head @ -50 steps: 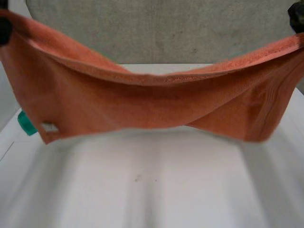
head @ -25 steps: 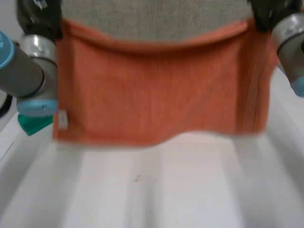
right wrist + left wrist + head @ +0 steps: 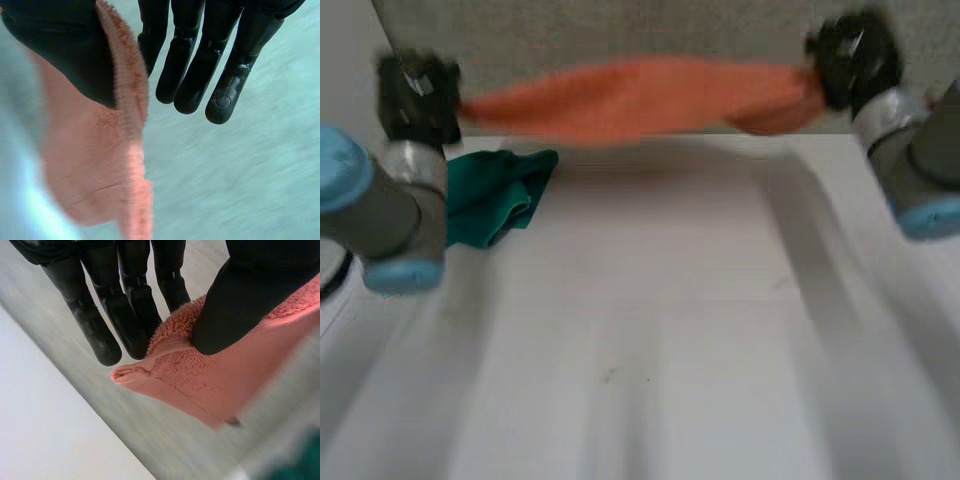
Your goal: Fold the laundry.
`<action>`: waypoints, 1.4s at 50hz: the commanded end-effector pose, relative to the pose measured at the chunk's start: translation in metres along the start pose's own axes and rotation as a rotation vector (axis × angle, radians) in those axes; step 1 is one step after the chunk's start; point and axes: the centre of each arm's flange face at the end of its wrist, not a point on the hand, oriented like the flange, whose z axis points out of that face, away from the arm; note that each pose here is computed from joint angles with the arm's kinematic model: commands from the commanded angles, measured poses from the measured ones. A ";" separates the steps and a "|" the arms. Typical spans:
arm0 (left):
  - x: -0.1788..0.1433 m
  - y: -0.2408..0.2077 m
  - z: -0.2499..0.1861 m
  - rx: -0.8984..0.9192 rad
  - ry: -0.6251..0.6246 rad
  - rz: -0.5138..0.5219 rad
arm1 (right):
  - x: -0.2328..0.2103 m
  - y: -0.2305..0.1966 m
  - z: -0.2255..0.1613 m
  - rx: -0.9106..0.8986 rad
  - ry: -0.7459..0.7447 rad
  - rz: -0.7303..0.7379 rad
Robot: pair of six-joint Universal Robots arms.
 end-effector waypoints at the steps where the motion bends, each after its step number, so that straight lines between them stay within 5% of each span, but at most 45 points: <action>1: 0.046 0.087 -0.051 -0.359 0.206 0.071 | -0.076 0.089 -0.041 -0.290 -0.270 -0.011; 7: 0.049 0.100 -0.080 -0.529 0.304 0.105 | -0.082 0.099 -0.063 -0.424 -0.358 -0.051; 15: 0.011 0.051 -0.127 -0.665 0.379 0.145 | -0.046 0.046 -0.113 -0.616 -0.461 -0.031; 26: -0.014 0.026 -0.230 -0.833 0.711 0.494 | -0.021 0.034 -0.230 -0.911 -0.837 -0.249; 50: 0.065 0.073 -0.051 -0.349 0.264 0.453 | -0.047 0.114 -0.083 -0.598 -0.393 -0.366; 70: 0.096 0.092 -0.033 -0.134 0.132 0.482 | -0.043 0.134 -0.033 -0.432 -0.118 -0.338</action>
